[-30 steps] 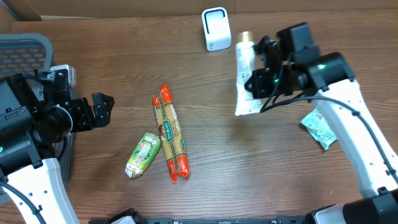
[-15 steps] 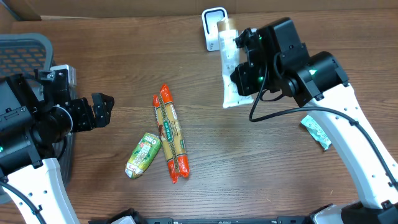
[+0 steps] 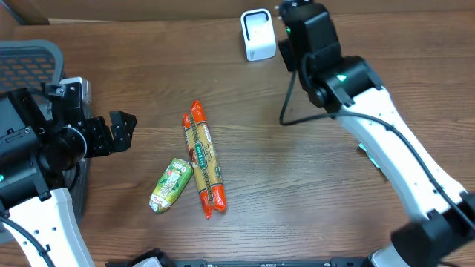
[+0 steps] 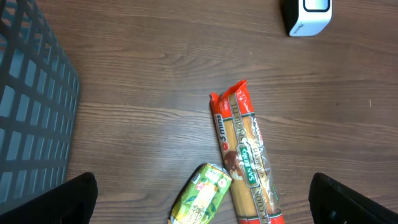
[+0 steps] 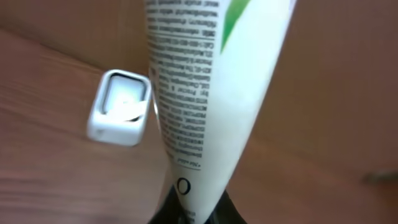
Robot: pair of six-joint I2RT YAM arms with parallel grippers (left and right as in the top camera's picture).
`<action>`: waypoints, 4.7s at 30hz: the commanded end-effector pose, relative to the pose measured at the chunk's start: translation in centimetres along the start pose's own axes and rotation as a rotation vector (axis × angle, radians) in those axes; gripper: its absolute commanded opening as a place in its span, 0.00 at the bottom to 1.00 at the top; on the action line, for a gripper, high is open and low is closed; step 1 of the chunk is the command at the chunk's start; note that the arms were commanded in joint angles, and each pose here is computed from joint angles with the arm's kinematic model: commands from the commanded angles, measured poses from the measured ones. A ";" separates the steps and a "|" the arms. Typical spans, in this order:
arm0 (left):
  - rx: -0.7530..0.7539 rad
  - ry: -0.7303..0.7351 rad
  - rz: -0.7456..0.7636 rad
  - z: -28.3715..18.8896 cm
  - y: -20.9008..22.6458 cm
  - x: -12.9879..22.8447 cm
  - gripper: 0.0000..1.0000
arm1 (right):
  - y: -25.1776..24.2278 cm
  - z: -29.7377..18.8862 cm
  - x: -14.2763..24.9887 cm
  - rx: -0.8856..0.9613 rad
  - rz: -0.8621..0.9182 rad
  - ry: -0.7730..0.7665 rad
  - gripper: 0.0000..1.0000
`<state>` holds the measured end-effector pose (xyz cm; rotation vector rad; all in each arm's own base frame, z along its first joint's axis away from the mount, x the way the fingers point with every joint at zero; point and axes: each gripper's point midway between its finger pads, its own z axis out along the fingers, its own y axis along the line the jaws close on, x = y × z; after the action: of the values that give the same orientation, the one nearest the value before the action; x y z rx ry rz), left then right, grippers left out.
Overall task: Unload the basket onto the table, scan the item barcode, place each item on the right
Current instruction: 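Hold the toothpaste tube in front of the white scanner, then move the tube to the right table edge and release it, then reach the right gripper to the spaghetti packages and grasp one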
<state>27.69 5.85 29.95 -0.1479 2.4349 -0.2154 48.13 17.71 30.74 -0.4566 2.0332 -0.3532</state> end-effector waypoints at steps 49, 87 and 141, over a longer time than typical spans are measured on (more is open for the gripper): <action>0.014 -0.009 0.020 -0.1 -0.2 -0.2 1.00 | 1.9 17.8 3.4 0.325 -0.512 -0.033 0.04; 0.014 -0.009 0.020 -0.1 -0.2 -0.2 0.99 | -7.4 -0.2 32.7 -0.411 1.083 0.821 0.37; 0.014 -0.008 0.020 -0.1 -0.2 -0.2 1.00 | 7.4 -15.6 14.4 -0.904 0.472 0.648 0.73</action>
<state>27.67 5.84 29.93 -0.1482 2.4359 -0.2160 26.71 17.01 25.38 -0.3424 2.7444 0.8402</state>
